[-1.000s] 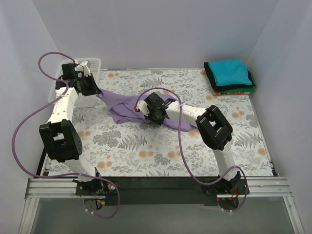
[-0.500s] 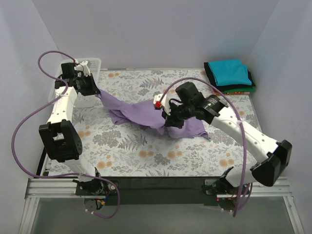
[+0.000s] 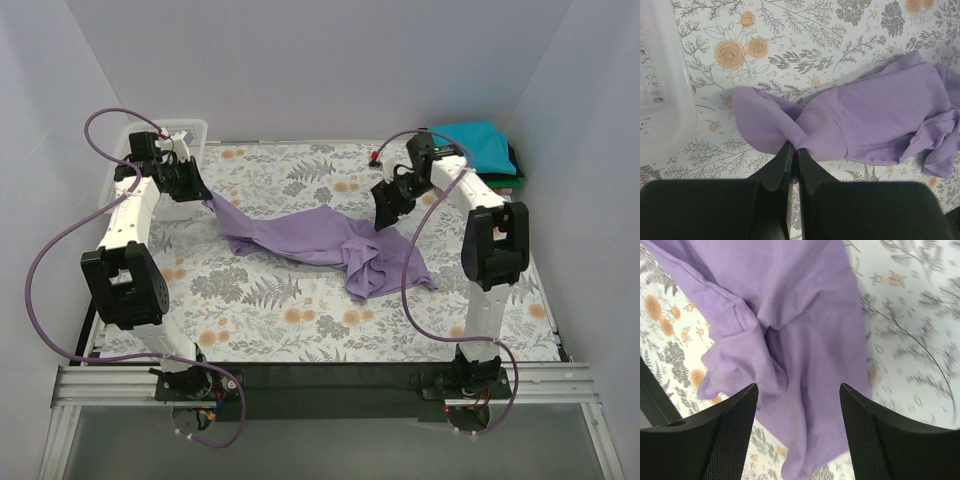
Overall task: Fold and stack the t-shirts
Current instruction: Flatten the tshirt out
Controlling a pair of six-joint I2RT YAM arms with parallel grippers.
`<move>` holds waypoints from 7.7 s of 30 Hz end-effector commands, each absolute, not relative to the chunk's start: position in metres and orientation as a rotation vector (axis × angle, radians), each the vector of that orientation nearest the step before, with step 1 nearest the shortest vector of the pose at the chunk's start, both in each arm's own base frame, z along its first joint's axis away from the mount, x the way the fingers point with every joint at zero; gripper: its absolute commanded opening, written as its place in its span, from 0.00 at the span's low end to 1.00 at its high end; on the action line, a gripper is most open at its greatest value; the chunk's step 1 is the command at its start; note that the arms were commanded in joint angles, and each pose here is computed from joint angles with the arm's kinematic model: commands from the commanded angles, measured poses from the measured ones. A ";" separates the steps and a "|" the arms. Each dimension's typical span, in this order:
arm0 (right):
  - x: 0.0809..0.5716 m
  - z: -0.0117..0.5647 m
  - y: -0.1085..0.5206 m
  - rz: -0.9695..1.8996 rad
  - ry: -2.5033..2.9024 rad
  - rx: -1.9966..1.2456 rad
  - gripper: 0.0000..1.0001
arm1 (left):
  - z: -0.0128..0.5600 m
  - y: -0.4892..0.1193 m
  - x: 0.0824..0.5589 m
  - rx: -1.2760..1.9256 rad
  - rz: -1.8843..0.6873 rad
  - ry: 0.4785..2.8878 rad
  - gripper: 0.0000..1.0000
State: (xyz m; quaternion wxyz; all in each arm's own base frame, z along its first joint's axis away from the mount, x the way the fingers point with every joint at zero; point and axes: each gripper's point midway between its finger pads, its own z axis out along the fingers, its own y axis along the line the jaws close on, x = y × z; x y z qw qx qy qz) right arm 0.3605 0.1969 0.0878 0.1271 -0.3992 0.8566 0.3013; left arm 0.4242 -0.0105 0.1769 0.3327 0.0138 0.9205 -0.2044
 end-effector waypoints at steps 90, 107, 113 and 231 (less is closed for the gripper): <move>0.287 0.064 0.224 0.150 2.541 -1.383 0.42 | 0.176 -0.013 0.425 0.071 -0.545 2.385 0.00; 0.296 0.060 0.223 0.129 2.536 -1.358 0.13 | 0.175 -0.013 0.424 0.070 -0.543 2.389 0.00; 0.300 0.088 0.220 0.104 2.482 -1.321 0.01 | 0.178 -0.013 0.426 0.076 -0.541 2.384 0.00; 0.309 0.099 0.237 1.163 2.375 -0.424 0.23 | 0.177 -0.014 0.425 0.050 -0.554 2.398 0.00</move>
